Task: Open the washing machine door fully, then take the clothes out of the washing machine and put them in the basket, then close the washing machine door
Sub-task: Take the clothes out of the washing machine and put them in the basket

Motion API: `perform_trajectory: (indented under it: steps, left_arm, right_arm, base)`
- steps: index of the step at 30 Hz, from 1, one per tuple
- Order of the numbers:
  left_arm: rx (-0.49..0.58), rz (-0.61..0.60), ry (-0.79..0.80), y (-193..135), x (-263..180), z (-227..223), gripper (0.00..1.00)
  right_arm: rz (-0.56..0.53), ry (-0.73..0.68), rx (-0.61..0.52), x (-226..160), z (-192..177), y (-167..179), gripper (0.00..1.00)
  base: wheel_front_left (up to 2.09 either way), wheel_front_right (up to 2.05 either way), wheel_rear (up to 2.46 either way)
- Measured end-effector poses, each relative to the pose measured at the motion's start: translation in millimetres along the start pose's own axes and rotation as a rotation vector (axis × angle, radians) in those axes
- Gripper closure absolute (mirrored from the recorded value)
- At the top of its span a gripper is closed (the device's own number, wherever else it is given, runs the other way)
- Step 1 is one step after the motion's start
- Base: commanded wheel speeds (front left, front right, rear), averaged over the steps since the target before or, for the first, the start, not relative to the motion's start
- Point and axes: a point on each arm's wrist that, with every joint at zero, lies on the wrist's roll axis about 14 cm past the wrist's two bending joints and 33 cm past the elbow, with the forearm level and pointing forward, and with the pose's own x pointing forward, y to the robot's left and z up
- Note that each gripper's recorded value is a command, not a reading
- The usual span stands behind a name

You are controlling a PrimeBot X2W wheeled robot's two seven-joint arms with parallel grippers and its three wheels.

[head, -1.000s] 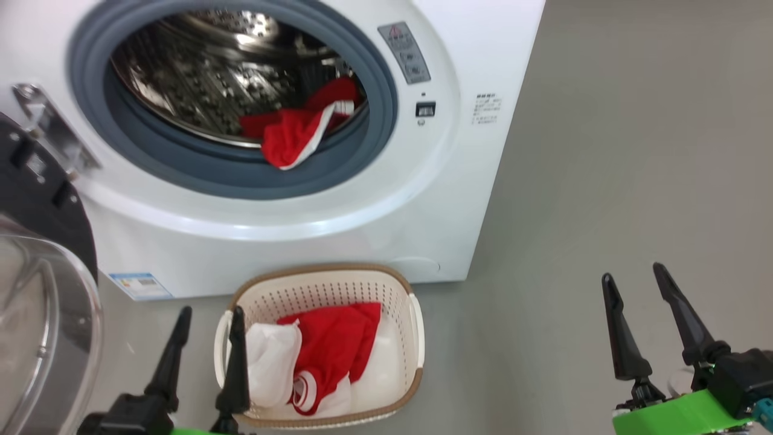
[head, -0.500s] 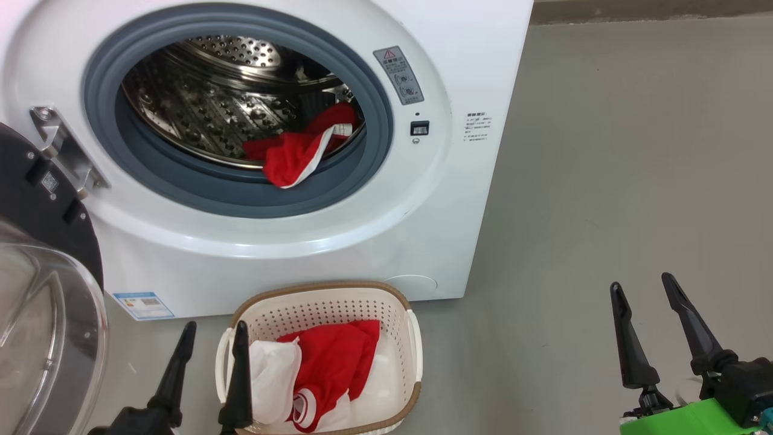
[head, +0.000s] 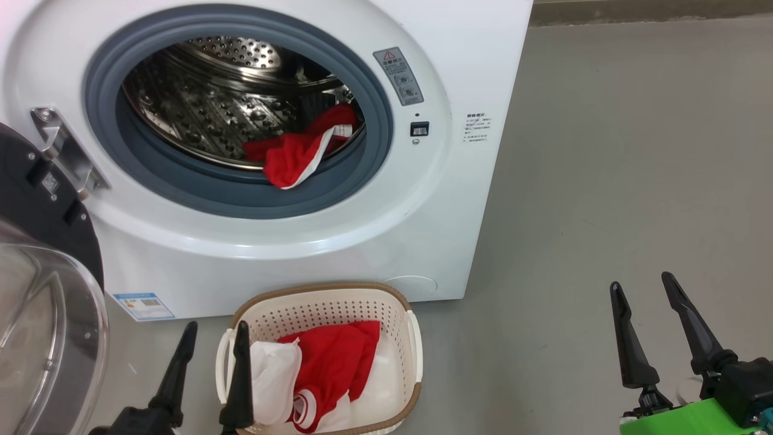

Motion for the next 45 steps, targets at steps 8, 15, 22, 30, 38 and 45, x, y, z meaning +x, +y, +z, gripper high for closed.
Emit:
perform_trajectory:
  steps: [8, 15, 22, 30, 38, 45]
  left_arm:
    - [-0.005, -0.002, 0.016, -1, 1, -6, 0.0]
    - [-0.011, -0.004, 0.046, -1, 6, -17, 0.0]
    - [-0.003, -0.021, 0.059, -5, 27, -27, 0.0]
    - [0.005, -0.048, 0.053, -7, 63, -37, 0.0]
    - [0.005, -0.092, 0.048, -12, 105, -48, 0.0]
    - [0.043, -0.109, 0.028, -12, 152, -50, 0.0]
  right_arm:
    - [-0.003, 0.014, -0.003, 1, -4, -1, 0.0]
    - [-0.008, 0.041, -0.005, 4, -13, -2, 0.0]
    - [-0.005, 0.095, -0.007, 14, -33, -2, 0.0]
    - [0.004, 0.122, -0.015, 37, -50, 0, 0.0]
    - [0.011, 0.161, -0.012, 48, -69, 2, 0.0]
    - [0.009, 0.187, -0.016, 56, -83, 0, 0.0]
  base:
    - [0.0, 0.0, 0.0]
    - [0.0, 0.0, 0.0]
    - [0.0, 0.0, 0.0]
    - [0.0, 0.0, 0.0]
    - [0.0, 0.0, 0.0]
    - [0.0, 0.0, 0.0]
